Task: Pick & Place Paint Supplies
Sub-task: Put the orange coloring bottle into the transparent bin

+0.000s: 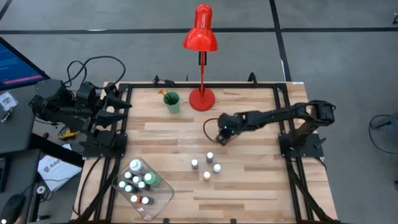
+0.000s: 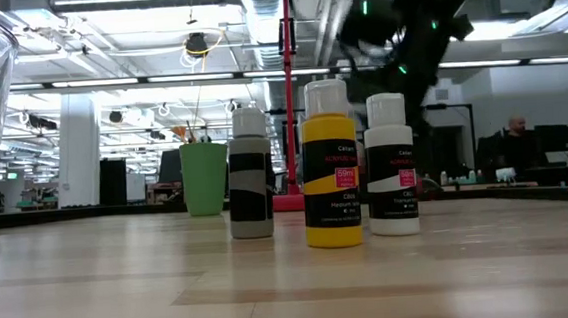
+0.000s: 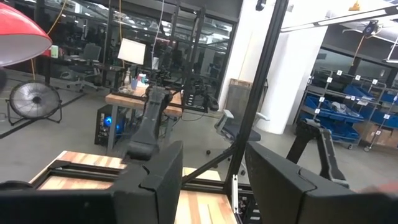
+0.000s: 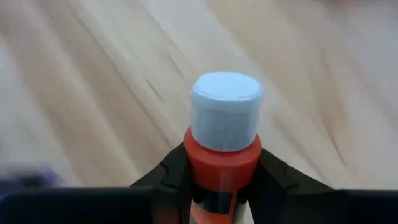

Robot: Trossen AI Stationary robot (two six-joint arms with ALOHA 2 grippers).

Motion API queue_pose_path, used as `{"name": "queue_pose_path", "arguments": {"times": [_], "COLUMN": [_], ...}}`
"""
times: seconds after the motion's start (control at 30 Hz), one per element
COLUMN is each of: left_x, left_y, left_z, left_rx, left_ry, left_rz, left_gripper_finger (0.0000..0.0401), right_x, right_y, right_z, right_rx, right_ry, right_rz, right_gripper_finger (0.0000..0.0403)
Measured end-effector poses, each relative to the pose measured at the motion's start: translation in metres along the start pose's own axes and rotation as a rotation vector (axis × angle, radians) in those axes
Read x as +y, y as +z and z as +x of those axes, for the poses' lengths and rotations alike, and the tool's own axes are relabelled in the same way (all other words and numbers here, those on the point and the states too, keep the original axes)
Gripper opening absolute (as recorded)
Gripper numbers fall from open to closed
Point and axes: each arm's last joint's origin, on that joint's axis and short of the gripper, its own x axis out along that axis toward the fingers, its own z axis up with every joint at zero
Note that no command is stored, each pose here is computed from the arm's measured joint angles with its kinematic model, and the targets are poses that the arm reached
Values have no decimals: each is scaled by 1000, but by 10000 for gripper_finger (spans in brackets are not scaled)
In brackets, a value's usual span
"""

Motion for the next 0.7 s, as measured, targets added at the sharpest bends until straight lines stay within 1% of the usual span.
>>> {"name": "queue_pose_path", "arguments": {"times": [0.1, 0.17, 0.27, 0.37, 0.47, 0.57, 0.7], "left_x": [0, 0, 0, -1, -1, -1, -2], "left_y": [0, 0, -1, -2, -3, -4, -6], "left_z": [0, 0, 1, 4, 7, 11, 15], "left_rx": [1, 2, 6, 14, 20, 29, 41], "left_ry": [0, 0, 1, 4, 30, 42, 45], "left_rz": [1, 1, 0, 2, 4, 7, 10], "left_gripper_finger": [163, 163, 163, 163, 163, 163, 163], "right_x": [28, 45, 67, 79, 93, 100, 100], "right_y": [5, 4, 0, -10, -10, -9, -13], "right_z": [-7, -6, 1, 17, 33, 48, 63], "right_rx": [-228, -323, -449, -509, -595, -665, -672], "right_ry": [26, 43, 25, -22, 32, 77, 78], "right_rz": [-22, -45, -103, -155, -162, -121, -126], "right_gripper_finger": [107, 113, 115, 115, 118, 119, 120]}}
